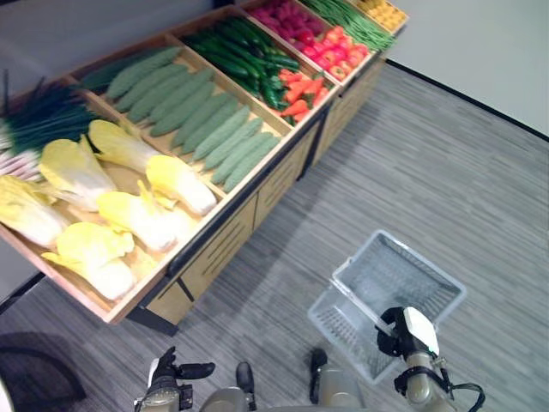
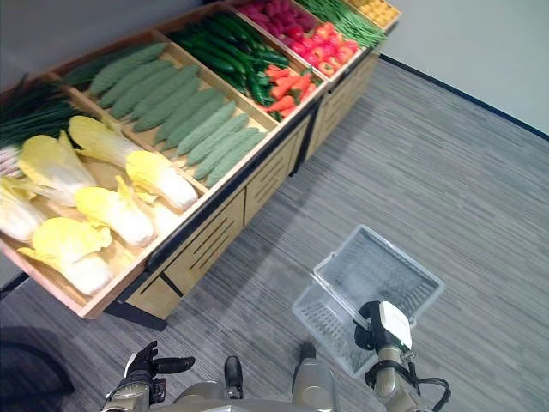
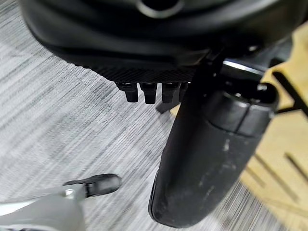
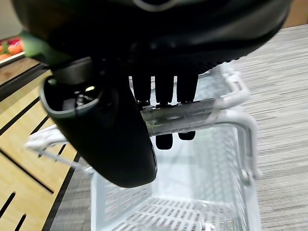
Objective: Get the vegetables into the basket
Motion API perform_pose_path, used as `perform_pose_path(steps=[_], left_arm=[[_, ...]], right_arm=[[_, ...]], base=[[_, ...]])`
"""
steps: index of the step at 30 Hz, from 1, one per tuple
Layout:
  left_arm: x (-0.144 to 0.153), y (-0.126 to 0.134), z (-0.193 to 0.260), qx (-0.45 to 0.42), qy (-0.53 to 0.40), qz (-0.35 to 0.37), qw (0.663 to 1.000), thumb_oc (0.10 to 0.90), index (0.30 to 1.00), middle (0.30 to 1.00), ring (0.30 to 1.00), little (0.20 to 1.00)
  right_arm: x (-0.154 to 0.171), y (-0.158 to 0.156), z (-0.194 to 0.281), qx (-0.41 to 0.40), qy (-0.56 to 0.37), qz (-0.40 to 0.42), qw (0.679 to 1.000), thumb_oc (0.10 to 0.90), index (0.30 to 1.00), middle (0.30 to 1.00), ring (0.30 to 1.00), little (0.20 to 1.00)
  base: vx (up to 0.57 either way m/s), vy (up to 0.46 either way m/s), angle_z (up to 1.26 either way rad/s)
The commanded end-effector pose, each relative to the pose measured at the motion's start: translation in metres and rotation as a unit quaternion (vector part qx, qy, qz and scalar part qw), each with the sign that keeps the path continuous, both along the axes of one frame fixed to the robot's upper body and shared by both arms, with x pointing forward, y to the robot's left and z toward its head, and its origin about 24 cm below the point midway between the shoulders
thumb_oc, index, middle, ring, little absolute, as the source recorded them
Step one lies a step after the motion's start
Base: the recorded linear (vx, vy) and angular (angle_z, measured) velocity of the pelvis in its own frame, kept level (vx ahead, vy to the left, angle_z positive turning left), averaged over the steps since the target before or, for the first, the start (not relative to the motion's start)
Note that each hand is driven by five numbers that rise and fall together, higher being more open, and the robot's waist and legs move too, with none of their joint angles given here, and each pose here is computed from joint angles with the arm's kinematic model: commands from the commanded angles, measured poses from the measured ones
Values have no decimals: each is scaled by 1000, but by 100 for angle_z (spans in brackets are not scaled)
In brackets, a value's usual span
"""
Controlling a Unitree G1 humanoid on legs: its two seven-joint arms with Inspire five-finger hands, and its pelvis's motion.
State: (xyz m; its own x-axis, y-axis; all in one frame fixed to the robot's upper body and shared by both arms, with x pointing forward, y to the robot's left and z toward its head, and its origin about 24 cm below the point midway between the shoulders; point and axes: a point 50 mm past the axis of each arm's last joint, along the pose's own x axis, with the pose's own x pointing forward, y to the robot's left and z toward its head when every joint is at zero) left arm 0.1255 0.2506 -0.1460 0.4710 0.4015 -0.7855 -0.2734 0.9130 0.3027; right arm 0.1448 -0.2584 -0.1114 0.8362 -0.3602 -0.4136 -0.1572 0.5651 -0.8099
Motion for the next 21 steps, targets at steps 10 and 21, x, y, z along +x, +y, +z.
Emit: perform_pose_path(steps=[10, 21], left_arm=[[39, -4, 19, 3, -102, -24, 995, 900, 1000, 1000, 1000, 1000], [-7, -8, -3, -17, -9, -4, 1000, 900, 1000, 1000, 1000, 1000]], right_arm=[[27, -62, 40, -55, -92, -92, 990, 400, 300, 300, 300, 300], [6, -48, 17, -38, -42, -100, 993, 400, 300, 300, 300, 300]], base=[[173, -354, 126], [49, 16, 50]])
